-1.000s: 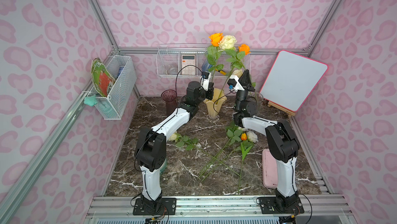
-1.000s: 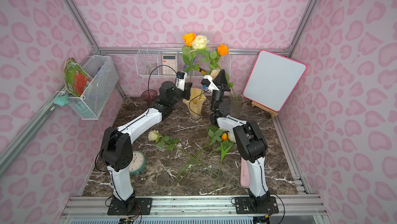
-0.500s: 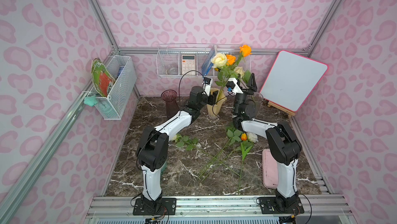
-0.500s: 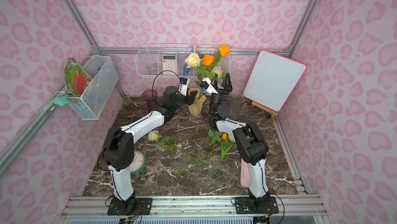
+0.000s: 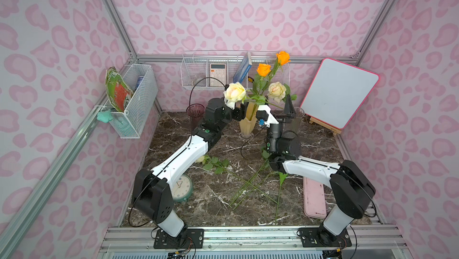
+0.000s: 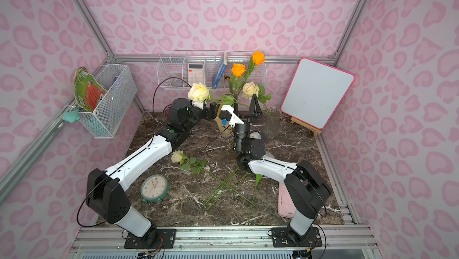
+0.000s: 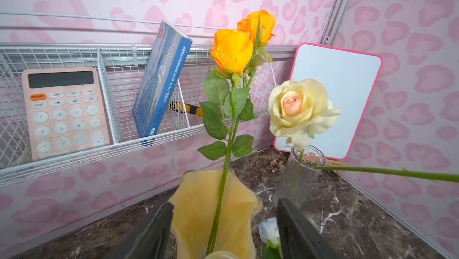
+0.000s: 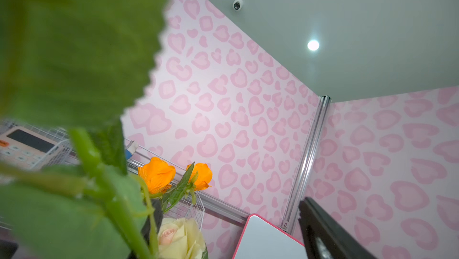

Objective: Arrange the flowers in different vases according to their colors
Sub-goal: Insert the flower into the vase.

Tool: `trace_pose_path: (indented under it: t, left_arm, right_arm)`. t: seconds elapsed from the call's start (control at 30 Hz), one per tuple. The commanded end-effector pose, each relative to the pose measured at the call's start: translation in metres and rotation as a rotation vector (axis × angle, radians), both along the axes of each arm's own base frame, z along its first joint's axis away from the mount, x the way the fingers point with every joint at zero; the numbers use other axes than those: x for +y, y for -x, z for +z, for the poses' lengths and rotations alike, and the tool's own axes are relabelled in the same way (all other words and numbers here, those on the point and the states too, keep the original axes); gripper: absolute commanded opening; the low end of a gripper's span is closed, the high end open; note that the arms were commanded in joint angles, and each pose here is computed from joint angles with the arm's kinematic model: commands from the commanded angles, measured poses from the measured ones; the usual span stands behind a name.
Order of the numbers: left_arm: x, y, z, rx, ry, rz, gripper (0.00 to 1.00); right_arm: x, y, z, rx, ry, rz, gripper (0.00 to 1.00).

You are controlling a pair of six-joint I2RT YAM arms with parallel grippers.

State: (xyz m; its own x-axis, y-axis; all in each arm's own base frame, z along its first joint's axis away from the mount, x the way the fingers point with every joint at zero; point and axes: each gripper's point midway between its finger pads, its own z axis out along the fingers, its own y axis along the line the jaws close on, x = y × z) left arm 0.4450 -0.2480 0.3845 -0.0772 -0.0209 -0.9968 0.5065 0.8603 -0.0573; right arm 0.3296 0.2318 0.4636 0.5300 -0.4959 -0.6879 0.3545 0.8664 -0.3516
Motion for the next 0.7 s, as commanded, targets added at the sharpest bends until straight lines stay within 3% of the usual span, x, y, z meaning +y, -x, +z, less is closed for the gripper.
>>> trace_pose_path:
  t: [0.0,0.3,0.4,0.53,0.67]
  left_arm:
    - [0.019,0.024,-0.012,0.1,-0.011,0.03,0.71]
    - [0.047,0.104,-0.04,0.289,0.036,-0.009,0.71]
    - [0.055,0.121,-0.064,0.365,0.039,0.002,0.7]
    - [0.062,0.14,-0.096,0.478,0.031,0.023,0.7]
    - [0.065,0.149,-0.11,0.524,0.034,0.029,0.7]
  right_arm:
    - [-0.022,0.022,-0.006,0.128,-0.201,0.018,0.88]
    - [-0.018,0.045,-0.109,0.754,-0.502,0.247,0.81]
    - [-0.029,0.062,-0.142,0.873,-0.596,0.29,0.79]
    - [-0.042,0.076,-0.179,1.02,-0.649,0.228,0.76]
    - [-0.048,0.079,-0.191,1.037,-0.649,0.198,0.75]
